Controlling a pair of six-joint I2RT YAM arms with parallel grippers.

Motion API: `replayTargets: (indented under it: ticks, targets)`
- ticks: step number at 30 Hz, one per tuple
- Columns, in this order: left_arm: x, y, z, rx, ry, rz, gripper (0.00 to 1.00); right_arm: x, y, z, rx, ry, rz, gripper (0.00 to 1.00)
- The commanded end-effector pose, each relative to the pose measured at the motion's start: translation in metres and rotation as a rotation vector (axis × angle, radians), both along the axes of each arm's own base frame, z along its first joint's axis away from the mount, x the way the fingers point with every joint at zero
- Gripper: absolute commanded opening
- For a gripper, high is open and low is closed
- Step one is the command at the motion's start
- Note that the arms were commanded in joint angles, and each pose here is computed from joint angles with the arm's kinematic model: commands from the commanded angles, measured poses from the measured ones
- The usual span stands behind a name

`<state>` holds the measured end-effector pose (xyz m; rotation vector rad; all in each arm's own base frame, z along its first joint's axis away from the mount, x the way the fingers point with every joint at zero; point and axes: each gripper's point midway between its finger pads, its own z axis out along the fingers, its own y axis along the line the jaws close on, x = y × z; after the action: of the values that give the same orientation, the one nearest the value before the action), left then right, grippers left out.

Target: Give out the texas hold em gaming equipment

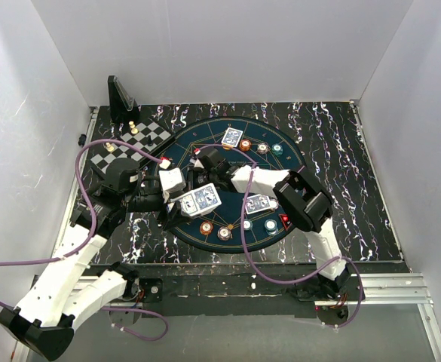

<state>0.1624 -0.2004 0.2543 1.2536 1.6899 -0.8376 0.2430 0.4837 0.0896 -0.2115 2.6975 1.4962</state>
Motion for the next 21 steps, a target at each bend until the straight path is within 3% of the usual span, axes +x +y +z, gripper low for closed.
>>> replayTargets:
  ticks: [1, 3, 8, 16, 21]
  targets:
    - [-0.004, -0.002, 0.020, -0.040, -0.058, -0.022, 0.00, 0.012, 0.003, -0.011, -0.016, -0.010, -0.038, 0.01]
    - [-0.005, -0.002, 0.021, -0.041, -0.059, -0.023, 0.00, 0.010, 0.000, -0.023, -0.042, 0.003, -0.037, 0.02]
    - [-0.005, -0.001, 0.022, -0.042, -0.064, -0.020, 0.00, 0.006, -0.009, -0.032, -0.083, 0.005, -0.037, 0.29]
    - [-0.007, -0.001, 0.020, -0.040, -0.059, -0.022, 0.00, -0.007, -0.034, -0.012, -0.129, -0.036, -0.032, 0.59]
    - [-0.007, -0.001, 0.020, -0.040, -0.059, -0.024, 0.00, -0.020, -0.047, 0.027, -0.057, -0.058, -0.020, 0.66]
